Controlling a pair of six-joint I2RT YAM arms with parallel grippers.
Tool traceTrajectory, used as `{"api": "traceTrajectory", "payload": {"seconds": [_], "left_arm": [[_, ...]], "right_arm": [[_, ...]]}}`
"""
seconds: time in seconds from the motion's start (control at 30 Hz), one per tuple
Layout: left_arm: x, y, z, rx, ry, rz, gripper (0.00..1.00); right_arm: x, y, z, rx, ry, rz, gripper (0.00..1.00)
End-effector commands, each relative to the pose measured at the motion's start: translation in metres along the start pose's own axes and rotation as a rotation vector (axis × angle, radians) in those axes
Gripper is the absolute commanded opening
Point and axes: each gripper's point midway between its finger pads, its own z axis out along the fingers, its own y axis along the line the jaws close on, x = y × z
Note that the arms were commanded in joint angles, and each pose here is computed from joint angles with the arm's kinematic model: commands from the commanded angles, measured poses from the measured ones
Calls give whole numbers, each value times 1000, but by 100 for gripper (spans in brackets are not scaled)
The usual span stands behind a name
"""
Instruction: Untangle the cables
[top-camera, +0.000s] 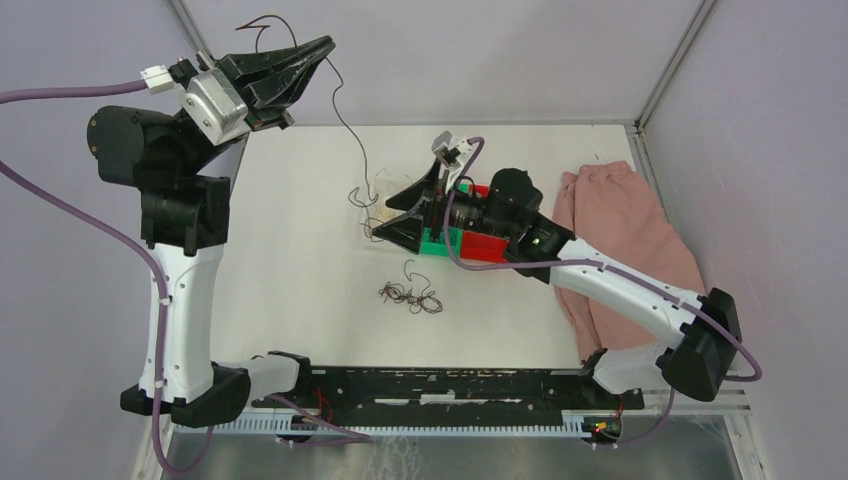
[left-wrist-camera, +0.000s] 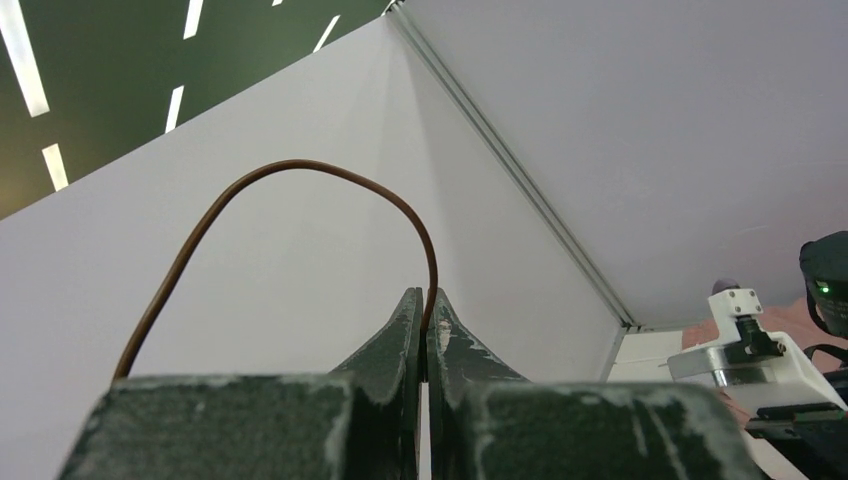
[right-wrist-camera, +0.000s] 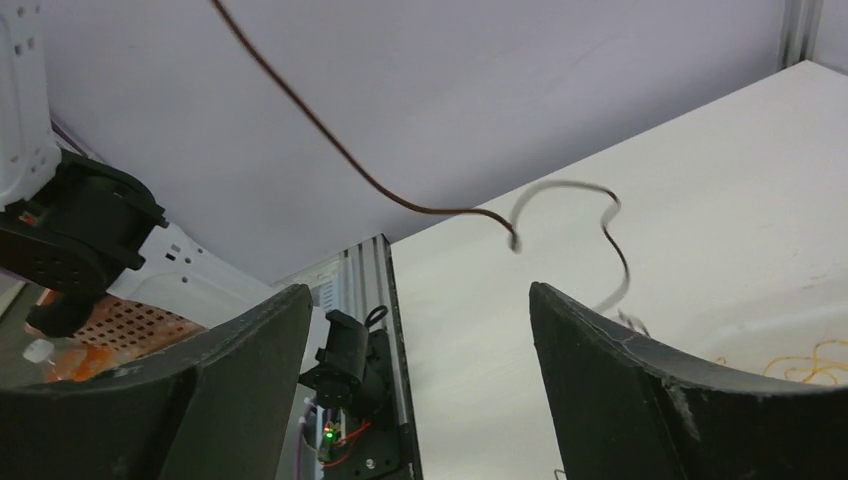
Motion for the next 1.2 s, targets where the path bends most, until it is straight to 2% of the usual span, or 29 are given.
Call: {"api": "traceTrajectory", "payload": {"seconds": [0.0, 0.1, 0.27, 0.33, 0.53, 0.7, 0.77, 0.83, 0.97, 1.17], "left_arm": [[-13, -4, -1, 8, -29, -37, 3], [-12, -5, -2, 9, -26, -45, 3], [-10, -9, -4, 9, -19, -67, 3], [-9, -12, -5, 15, -17, -66, 3], [-14, -10, -4, 15, -26, -54, 3], [-17, -7, -4, 8, -29, -39, 3], [-16, -6, -3, 7, -26, -40, 3], [-13, -7, -3, 12, -23, -47, 3], [-11, -7, -3, 12, -19, -44, 3], [-11, -6, -3, 9, -13, -41, 3]], "right_arm": [[-7, 12, 22, -38, -11, -146, 85], [-8, -3, 31, 28, -22, -156, 77], [-17, -23, 32, 130, -96, -162, 44], [-18, -25, 32, 145, -86, -165, 41], [-7, -38, 25, 222, -42, -143, 57], [11, -51, 20, 292, 44, -87, 60], [13, -53, 18, 307, 34, -67, 61], [11, -46, 20, 263, 11, -62, 64], [0, -9, 28, 49, -57, -81, 71], [-5, 13, 29, -71, -79, -115, 70]]}}
